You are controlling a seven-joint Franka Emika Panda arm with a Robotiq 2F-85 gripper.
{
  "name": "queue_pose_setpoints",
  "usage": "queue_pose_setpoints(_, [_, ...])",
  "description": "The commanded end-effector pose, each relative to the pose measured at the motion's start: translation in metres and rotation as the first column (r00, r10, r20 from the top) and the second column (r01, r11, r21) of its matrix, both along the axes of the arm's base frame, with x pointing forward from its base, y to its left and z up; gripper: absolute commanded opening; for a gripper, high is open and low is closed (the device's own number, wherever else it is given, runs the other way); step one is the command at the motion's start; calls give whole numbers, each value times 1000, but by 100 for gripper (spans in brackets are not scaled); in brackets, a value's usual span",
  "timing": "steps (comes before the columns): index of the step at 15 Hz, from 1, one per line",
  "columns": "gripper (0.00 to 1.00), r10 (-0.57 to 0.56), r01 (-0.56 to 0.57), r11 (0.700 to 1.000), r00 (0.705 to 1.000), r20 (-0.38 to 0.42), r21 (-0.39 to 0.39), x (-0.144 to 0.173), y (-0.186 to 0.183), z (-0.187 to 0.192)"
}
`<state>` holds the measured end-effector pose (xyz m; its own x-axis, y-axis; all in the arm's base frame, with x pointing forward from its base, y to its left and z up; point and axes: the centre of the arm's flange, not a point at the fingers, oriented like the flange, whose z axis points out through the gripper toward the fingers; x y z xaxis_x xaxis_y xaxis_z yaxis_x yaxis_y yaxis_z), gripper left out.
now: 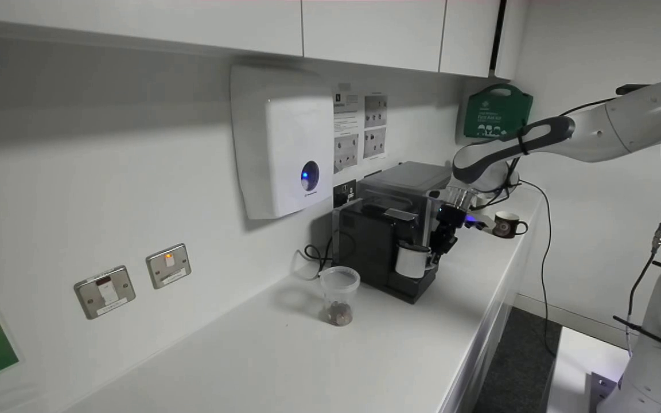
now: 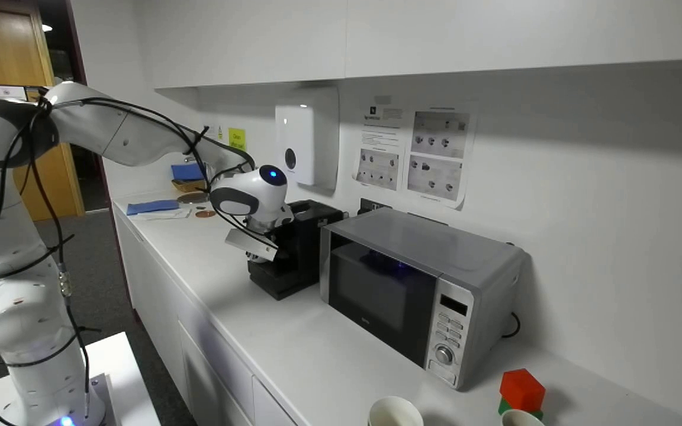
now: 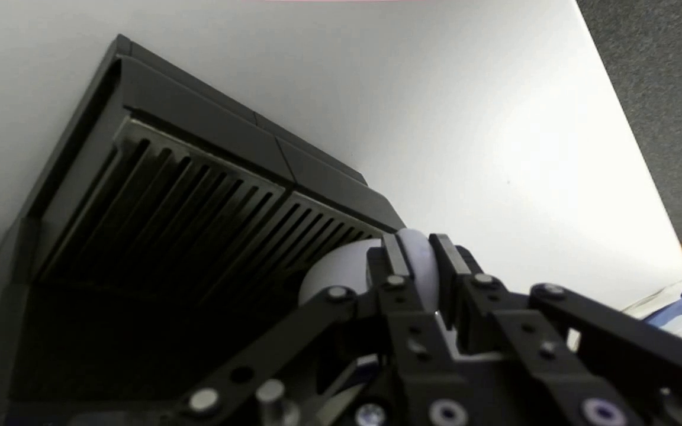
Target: Take the mug from the coffee maker and put it on the counter, and pour the content from the transparent cup into the mug
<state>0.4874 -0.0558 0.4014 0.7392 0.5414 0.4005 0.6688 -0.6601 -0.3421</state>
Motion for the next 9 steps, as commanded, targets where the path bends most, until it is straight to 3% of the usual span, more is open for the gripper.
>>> queue_pose_setpoints(1, [4,25,-25,1000,999,20,-16,-10,-2,17])
queue_pose_setpoints(9, [4,19,-15,994,999,34,-107,-28,27,53])
